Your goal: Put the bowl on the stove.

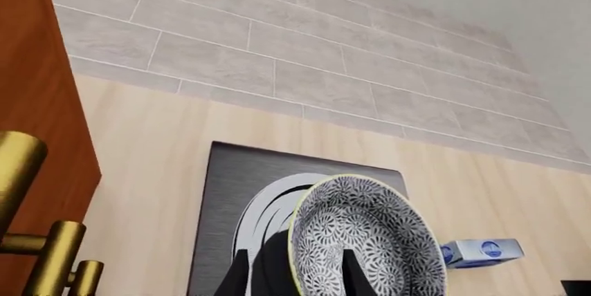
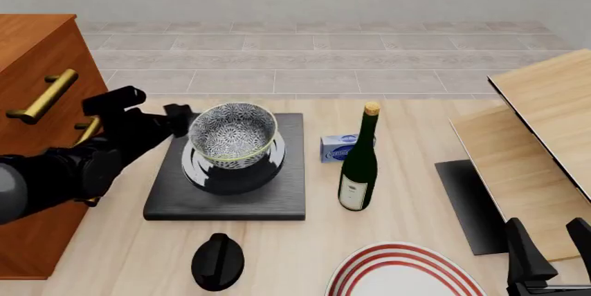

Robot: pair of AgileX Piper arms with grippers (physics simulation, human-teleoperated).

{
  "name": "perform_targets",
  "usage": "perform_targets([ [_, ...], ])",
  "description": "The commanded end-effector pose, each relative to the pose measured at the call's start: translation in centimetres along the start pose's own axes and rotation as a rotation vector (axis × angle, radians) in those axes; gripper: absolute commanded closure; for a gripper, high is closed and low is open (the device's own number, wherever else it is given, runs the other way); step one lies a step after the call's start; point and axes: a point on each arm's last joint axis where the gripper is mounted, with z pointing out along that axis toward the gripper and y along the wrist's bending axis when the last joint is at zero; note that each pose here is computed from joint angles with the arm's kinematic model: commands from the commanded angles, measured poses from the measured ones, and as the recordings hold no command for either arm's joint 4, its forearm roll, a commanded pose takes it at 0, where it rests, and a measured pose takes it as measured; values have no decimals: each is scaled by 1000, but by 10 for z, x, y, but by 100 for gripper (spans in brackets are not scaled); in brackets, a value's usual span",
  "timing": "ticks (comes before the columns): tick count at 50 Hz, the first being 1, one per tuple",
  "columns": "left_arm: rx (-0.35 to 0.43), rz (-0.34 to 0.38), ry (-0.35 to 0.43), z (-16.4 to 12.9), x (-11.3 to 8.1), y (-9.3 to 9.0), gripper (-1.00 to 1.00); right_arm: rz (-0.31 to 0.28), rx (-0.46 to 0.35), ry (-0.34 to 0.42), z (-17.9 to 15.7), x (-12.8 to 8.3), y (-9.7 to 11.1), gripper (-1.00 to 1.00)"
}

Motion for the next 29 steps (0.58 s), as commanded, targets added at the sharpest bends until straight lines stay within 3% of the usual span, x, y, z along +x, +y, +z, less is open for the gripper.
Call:
perform_targets([
  [1,1,10,-12,-9,-3,0,-100,0,0,0,0,0,0,-100],
  [29,53,56,-50,-51,-1,-11,-100,0,0,0,0,0,0,-100],
])
